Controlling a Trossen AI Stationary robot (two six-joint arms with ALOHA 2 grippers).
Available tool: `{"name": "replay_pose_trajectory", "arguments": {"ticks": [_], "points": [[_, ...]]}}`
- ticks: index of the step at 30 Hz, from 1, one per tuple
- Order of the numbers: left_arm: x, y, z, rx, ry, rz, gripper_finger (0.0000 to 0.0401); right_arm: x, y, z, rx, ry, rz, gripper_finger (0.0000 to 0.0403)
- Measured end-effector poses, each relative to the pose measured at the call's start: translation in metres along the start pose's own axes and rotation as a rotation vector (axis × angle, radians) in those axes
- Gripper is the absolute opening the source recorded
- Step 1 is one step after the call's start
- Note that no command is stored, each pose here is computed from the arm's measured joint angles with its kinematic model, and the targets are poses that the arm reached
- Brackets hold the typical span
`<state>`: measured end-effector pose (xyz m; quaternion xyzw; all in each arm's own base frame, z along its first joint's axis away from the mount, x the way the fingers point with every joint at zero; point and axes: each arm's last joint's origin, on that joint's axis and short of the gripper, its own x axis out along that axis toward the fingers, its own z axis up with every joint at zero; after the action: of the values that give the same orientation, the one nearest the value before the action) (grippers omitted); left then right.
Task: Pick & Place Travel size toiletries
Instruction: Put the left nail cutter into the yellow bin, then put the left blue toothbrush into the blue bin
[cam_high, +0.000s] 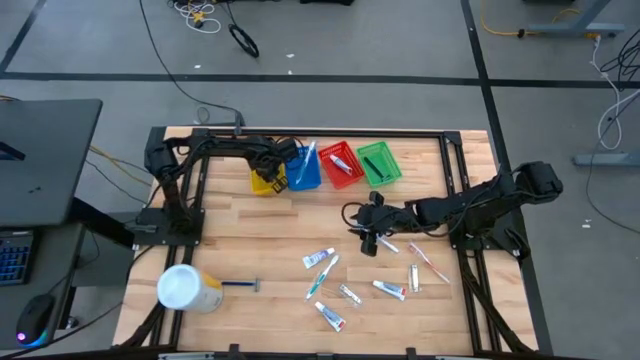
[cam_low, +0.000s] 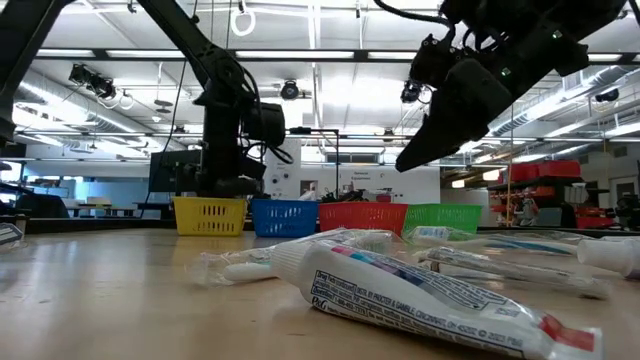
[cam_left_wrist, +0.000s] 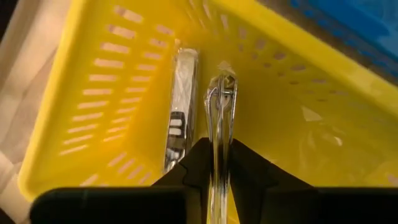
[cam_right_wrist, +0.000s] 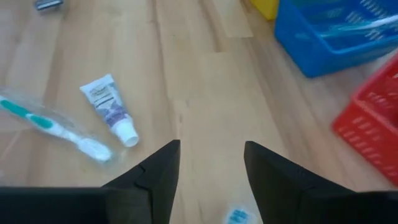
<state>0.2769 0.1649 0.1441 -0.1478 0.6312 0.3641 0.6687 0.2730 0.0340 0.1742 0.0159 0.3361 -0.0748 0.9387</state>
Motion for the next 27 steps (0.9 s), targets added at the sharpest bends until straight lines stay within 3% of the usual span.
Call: {"name": "replay_pose_trajectory", "arguments": {"ticks": [6,14,18,27], "points": [[-0.001,-0.002,0.0,0.011,0.007,-0.027,0.0086,0.003,0.0,-0.002,-0.015,0.015,0.024,0.0224],[-0.011,-0.003,-0.008,0.047,0.064,0.04,0.0124,0.003,0.0,0.0,-0.026,0.001,0.034,0.0226],[-0.038,-0.002,-0.01,0.025,0.03,0.067,0.0128,0.003,0.0,0.0,-0.033,0.001,0.035,0.0226],[-0.123,-0.024,-0.042,0.0,-0.284,-0.026,0.0122,0.003,0.002,0.0,-0.017,0.002,0.074,0.0226]]}}
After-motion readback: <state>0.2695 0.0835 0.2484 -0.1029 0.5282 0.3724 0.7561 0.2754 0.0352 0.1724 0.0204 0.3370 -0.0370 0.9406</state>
